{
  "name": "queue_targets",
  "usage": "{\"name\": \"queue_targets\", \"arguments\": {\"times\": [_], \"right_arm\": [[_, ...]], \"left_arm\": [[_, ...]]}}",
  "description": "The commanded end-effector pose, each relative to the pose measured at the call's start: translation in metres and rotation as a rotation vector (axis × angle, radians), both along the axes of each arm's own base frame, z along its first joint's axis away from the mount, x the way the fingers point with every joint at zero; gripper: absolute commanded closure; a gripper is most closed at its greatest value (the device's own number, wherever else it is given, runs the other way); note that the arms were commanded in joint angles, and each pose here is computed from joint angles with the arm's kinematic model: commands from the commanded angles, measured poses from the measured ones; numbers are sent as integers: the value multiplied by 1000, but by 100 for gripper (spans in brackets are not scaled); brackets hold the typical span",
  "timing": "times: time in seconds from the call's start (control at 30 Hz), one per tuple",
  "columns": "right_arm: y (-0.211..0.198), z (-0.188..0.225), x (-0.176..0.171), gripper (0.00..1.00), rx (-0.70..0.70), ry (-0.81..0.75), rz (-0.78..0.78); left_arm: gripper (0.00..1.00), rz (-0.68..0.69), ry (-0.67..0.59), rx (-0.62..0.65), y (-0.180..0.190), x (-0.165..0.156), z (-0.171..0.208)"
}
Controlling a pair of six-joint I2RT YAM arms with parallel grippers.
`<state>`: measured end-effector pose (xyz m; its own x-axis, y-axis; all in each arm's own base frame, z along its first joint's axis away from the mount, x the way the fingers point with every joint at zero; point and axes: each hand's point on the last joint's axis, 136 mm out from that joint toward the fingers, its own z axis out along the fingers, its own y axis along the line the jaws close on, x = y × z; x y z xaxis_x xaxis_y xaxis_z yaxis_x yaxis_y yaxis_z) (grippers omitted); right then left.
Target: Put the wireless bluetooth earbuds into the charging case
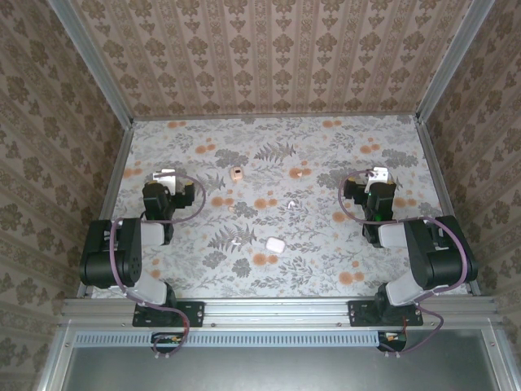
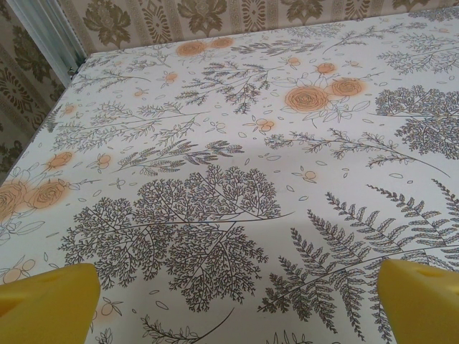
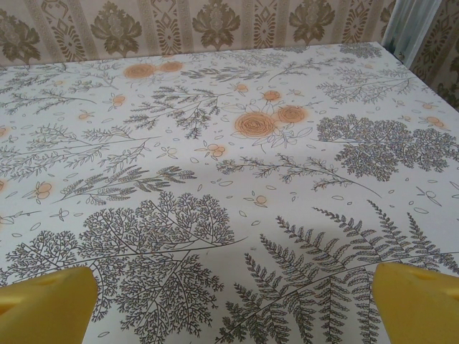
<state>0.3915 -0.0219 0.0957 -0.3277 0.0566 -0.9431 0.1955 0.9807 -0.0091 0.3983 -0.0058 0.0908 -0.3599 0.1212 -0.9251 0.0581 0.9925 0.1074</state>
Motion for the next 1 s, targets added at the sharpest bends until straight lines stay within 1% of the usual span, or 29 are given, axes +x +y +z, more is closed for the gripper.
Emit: {"name": "queue_targets", "arguments": {"times": [0.0,0.37,0.5,0.6,0.67,0.7,0.77,0.83,0.97], "right_arm": [[3,4,5,0,-11,-9,21],[3,4,4,0,-11,-11,21],[5,6,4,0,-12,-11,28],[10,19,5,0,-19,3,61],[14,26,3,0,0,64,72],[16,38,4,0,21,83,74],[27,45,2,0,54,132,128],[43,54,-1,0,79,156,193],[93,61,-14,1,67,262,383]], "left_arm": [[0,2,-6,-16,-2,1,3],[0,0,-4,-28,0,1,3],[0,6,-14,-24,0,-1,9],[0,27,-24,-25,4,-3,22],[0,45,9,-39,6,-6,29],[0,64,36,-52,8,-8,33],[0,72,65,-78,7,-10,42],[0,47,88,-112,0,-12,52],[0,-28,171,-225,-21,-17,70]]}}
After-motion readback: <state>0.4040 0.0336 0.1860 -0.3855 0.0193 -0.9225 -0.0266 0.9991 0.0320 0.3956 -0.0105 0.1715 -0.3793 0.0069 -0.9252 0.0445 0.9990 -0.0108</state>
